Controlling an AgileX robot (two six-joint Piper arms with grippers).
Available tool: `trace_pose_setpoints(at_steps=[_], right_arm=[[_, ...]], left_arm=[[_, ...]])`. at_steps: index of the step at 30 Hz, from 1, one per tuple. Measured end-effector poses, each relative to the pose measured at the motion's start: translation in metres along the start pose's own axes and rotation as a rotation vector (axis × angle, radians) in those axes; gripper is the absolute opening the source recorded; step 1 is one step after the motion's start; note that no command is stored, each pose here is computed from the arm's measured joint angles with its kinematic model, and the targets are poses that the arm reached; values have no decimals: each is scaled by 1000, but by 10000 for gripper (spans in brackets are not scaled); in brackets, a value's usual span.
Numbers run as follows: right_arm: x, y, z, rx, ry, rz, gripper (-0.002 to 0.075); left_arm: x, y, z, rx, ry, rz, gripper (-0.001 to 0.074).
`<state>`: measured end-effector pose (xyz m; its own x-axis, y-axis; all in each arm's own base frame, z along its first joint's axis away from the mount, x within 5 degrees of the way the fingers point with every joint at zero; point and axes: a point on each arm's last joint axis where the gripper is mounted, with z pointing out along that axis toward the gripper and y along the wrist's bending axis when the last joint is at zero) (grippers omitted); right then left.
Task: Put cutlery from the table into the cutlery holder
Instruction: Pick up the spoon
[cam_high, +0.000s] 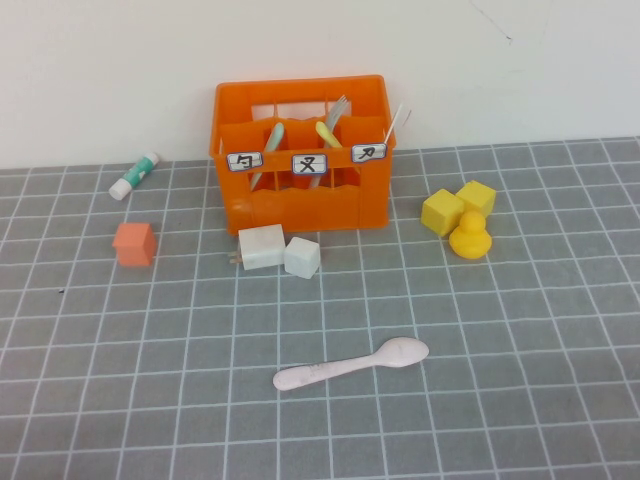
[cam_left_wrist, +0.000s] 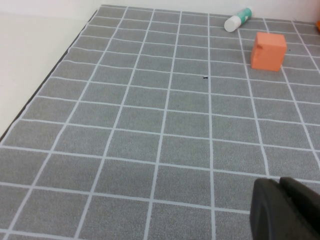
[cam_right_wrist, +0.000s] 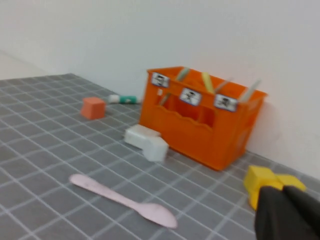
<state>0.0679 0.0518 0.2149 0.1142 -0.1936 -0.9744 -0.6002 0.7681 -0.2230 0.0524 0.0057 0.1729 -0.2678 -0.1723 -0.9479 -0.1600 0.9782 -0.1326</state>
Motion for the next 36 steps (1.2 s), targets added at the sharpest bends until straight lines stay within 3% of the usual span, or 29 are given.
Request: trace_pose_setpoints(at_steps=[5,14,26,36], right_arm=[[13,-9,-6,144,4,68,-3],[21,-37,-18,532,72,147,-3],[52,-21,-43,603,341,330,-3],[53,-23,-46,649,365,325,-3]], left_arm=[[0,0,0,0,0,0,-1],[0,0,0,0,0,0,-1],[0,0,0,0,0,-2,-1],[0,0,0,0,0,-2,-1]])
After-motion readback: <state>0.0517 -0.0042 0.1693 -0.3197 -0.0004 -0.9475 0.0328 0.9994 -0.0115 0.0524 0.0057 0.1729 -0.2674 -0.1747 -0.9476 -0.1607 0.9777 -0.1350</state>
